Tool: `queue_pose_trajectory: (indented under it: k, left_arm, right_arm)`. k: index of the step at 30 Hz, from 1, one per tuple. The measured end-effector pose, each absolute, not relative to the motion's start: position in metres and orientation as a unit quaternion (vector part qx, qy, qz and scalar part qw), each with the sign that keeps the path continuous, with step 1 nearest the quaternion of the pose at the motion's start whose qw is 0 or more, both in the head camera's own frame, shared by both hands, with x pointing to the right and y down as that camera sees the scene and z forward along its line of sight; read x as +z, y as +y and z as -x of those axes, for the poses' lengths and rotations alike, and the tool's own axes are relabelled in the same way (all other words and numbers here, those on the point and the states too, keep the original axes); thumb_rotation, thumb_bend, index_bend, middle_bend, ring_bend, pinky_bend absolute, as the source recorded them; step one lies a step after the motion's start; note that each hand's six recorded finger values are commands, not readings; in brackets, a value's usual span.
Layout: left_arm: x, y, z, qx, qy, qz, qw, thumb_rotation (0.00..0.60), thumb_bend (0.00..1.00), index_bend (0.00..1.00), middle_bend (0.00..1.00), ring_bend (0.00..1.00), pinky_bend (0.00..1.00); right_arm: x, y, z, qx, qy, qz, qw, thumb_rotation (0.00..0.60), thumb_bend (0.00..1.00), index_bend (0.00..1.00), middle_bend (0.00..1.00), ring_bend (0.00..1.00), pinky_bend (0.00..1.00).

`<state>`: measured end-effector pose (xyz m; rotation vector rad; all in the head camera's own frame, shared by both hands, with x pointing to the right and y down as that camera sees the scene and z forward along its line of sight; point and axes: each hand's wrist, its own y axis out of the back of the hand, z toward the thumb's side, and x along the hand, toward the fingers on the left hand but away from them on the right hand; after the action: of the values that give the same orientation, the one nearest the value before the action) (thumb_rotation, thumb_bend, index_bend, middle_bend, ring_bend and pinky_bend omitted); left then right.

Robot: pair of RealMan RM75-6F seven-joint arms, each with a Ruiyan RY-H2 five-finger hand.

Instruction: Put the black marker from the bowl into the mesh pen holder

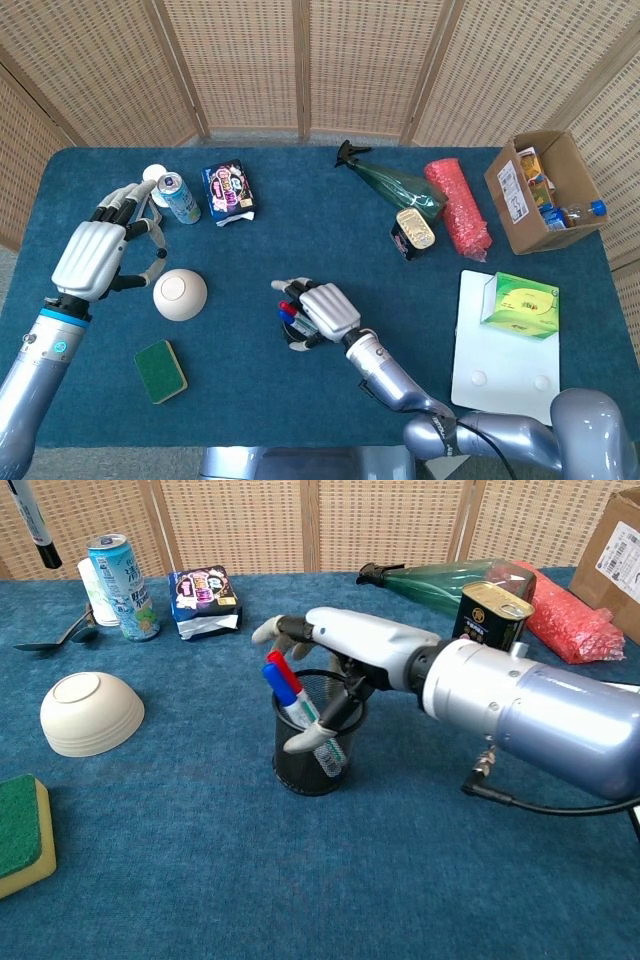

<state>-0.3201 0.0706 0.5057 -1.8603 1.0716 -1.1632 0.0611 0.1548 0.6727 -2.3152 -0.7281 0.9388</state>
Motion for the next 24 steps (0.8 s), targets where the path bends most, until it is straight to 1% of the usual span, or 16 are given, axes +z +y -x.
queue_pose_trajectory:
  k: [2, 4, 11, 16, 21, 24]
  left_arm:
    - [0.506, 0.071, 0.321, -0.448, 0.412, 0.716, 0.342, 0.600, 0.39, 0.54, 0.00, 0.00, 0.09]
    - [0.507, 0.071, 0.320, -0.447, 0.412, 0.717, 0.340, 0.600, 0.39, 0.54, 0.00, 0.00, 0.09]
    - [0.506, 0.073, 0.317, -0.444, 0.410, 0.722, 0.338, 0.600, 0.39, 0.54, 0.00, 0.00, 0.10]
    - [0.505, 0.075, 0.317, -0.444, 0.411, 0.720, 0.339, 0.600, 0.39, 0.54, 0.00, 0.00, 0.10]
    - [0.504, 0.075, 0.318, -0.445, 0.412, 0.718, 0.341, 0.600, 0.39, 0.54, 0.00, 0.00, 0.10]
    - [0.505, 0.074, 0.319, -0.446, 0.412, 0.718, 0.341, 0.600, 0.39, 0.54, 0.00, 0.00, 0.10]
  right_arm:
    - [0.670, 0.155, -0.066, 0.347, -0.269, 0.858, 0.265, 0.600, 0.00, 0.00, 0.03, 0.04, 0.46]
    - [0.666, 0.154, -0.069, 0.344, -0.272, 0.859, 0.263, 0.600, 0.00, 0.00, 0.00, 0.01, 0.44]
    - [0.651, 0.156, -0.080, 0.331, -0.282, 0.862, 0.262, 0.600, 0.00, 0.00, 0.00, 0.00, 0.40]
    - [0.651, 0.161, -0.079, 0.326, -0.280, 0.866, 0.256, 0.600, 0.00, 0.00, 0.00, 0.00, 0.36]
    - [0.655, 0.162, -0.078, 0.328, -0.280, 0.866, 0.255, 0.600, 0.00, 0.00, 0.00, 0.00, 0.28]
    - [0.655, 0.161, -0.079, 0.327, -0.284, 0.864, 0.258, 0.600, 0.00, 0.00, 0.00, 0.00, 0.27]
